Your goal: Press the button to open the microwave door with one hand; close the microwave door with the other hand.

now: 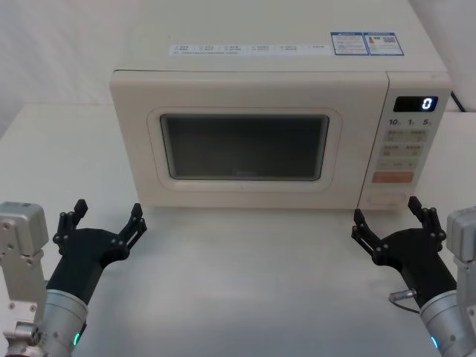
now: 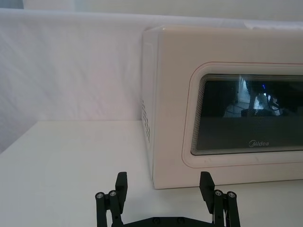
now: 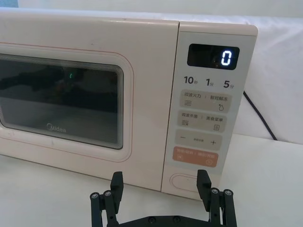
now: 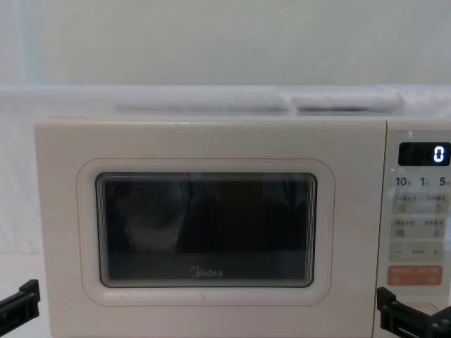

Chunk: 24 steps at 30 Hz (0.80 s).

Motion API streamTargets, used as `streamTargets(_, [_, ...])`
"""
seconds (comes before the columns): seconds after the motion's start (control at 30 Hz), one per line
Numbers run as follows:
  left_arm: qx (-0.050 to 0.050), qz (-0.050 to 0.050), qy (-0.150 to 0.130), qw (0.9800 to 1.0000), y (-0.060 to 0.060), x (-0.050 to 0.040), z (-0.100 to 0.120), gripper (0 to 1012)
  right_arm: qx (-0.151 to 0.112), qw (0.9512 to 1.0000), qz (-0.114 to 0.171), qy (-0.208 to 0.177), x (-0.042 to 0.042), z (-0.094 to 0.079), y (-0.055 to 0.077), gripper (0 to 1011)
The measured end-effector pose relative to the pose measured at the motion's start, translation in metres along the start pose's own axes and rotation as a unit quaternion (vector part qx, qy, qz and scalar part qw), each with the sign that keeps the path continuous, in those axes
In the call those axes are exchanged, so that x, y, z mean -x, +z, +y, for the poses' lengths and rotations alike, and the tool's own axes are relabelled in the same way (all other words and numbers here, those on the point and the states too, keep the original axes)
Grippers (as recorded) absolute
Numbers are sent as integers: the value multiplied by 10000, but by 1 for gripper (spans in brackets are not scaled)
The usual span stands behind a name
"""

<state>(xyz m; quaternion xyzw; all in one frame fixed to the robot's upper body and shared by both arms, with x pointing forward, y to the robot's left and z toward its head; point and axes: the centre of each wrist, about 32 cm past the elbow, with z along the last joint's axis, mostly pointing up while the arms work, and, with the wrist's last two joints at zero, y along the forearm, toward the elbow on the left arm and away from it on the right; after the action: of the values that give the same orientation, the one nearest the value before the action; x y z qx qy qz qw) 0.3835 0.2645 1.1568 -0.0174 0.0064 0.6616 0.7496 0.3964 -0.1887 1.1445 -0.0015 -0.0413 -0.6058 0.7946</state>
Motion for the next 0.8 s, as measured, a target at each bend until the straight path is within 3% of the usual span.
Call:
streamTargets(0.13, [0, 0, 0, 10000, 0, 0, 0, 1001, 0, 10000, 0, 0, 0, 0, 0, 960])
streamTargets(0.4, [0, 0, 0, 10000, 0, 0, 0, 1001, 0, 10000, 0, 0, 0, 0, 0, 762])
streamTargets(0.43, [0, 0, 0, 10000, 0, 0, 0, 1001, 0, 10000, 0, 0, 0, 0, 0, 696])
streamTargets(0.8, [0, 0, 0, 10000, 0, 0, 0, 1001, -1, 10000, 0, 0, 0, 0, 0, 361])
